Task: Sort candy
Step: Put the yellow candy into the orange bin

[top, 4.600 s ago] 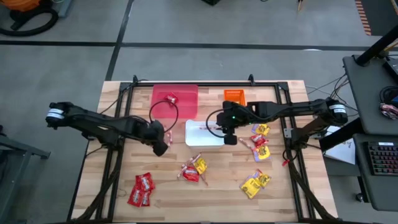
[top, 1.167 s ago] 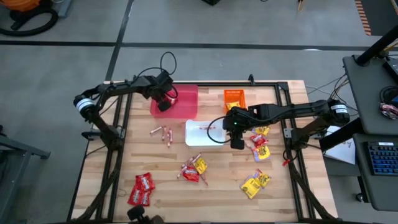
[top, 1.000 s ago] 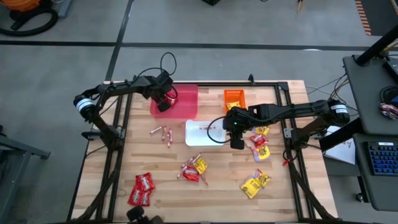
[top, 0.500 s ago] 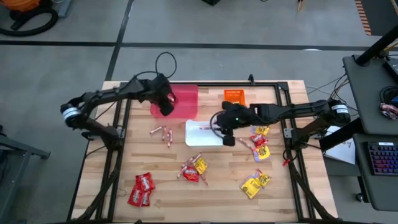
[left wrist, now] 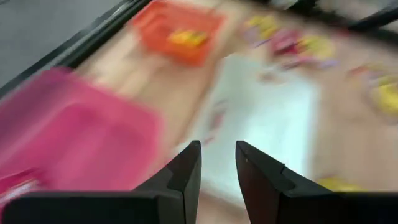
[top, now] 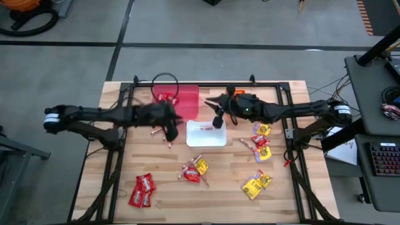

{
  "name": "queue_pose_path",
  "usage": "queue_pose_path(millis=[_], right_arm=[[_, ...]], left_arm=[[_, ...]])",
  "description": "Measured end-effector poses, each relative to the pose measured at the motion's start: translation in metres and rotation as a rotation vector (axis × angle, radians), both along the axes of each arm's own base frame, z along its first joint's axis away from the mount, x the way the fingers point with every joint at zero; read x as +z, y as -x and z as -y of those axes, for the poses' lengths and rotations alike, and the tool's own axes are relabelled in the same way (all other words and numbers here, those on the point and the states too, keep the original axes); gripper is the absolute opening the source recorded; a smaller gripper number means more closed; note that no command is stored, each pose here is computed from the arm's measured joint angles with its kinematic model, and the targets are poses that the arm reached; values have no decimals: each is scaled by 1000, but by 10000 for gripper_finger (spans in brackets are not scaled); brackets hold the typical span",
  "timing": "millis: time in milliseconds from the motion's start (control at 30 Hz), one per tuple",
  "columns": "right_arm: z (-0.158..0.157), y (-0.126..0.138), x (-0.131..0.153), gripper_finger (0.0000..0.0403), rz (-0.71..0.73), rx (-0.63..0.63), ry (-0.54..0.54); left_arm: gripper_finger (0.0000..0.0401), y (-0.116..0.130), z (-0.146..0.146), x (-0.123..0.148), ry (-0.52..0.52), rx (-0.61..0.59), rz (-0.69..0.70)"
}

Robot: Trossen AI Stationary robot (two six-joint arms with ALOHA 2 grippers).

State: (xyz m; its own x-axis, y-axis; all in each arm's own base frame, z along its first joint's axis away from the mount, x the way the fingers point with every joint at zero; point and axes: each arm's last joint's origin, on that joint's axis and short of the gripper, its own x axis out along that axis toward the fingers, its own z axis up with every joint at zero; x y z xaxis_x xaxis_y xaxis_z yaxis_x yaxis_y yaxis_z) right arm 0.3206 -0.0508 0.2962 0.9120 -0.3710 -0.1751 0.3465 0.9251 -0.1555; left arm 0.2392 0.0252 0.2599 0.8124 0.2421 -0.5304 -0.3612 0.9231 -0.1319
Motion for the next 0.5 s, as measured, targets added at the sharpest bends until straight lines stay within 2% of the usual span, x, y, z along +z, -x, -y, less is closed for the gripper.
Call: queue_pose_path(millis=[200,367,500], right_arm=[[-35,10,-24,48,-251,196,-344],[-66,27,-43,48,-497,196,-557],[-91,40,-52,48,-652,205,-822]], left_arm=[[84,-1,48,-21,34,-184,216],[84,1,64,-28,48,-247,271],[84,1,64,-27,58,-243,285]])
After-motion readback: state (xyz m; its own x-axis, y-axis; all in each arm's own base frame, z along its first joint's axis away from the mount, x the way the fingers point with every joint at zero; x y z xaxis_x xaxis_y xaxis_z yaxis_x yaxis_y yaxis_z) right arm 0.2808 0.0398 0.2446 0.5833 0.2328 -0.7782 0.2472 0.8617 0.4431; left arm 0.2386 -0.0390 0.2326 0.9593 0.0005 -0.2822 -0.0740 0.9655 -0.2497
